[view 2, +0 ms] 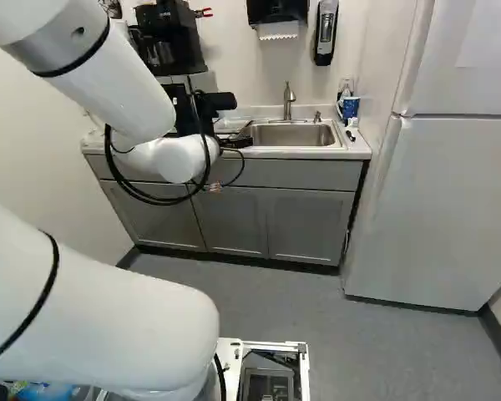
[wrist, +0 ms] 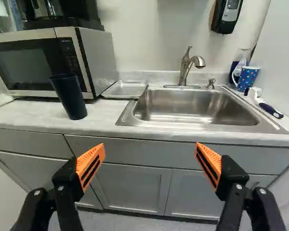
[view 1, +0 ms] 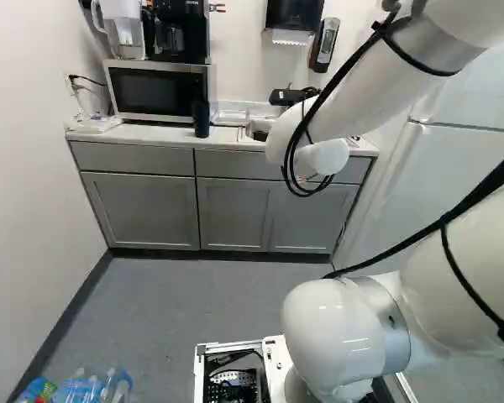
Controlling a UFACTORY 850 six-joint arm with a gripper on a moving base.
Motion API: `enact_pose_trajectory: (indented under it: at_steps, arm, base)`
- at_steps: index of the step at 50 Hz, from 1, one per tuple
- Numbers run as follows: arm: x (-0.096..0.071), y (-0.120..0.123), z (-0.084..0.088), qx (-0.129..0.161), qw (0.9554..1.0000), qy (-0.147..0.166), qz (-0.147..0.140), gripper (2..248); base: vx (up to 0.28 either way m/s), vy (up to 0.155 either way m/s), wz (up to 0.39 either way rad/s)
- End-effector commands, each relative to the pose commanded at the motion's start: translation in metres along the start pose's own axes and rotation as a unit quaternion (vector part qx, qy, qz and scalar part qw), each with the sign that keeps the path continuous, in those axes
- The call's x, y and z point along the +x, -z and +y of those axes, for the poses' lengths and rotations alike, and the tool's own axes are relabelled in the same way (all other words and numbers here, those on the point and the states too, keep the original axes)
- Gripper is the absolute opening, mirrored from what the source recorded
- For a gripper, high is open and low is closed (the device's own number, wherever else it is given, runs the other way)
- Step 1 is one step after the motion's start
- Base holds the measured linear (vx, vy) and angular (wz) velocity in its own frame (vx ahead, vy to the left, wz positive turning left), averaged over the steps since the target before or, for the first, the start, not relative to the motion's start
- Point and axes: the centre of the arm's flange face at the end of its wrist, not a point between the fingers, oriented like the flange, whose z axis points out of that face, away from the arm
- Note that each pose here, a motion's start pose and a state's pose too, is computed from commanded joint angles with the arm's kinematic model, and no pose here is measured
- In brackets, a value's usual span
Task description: Rinse the cup and place it in the tray
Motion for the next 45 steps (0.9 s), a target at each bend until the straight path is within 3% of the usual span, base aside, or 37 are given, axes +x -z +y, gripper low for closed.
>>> enact_pose_trajectory:
  at_steps: [45]
  arm:
    - [0.049, -0.005, 0.0, 0.0, 0.9991, 0.0, 0.043, 247]
  base:
    - [0.0, 0.0, 0.0]
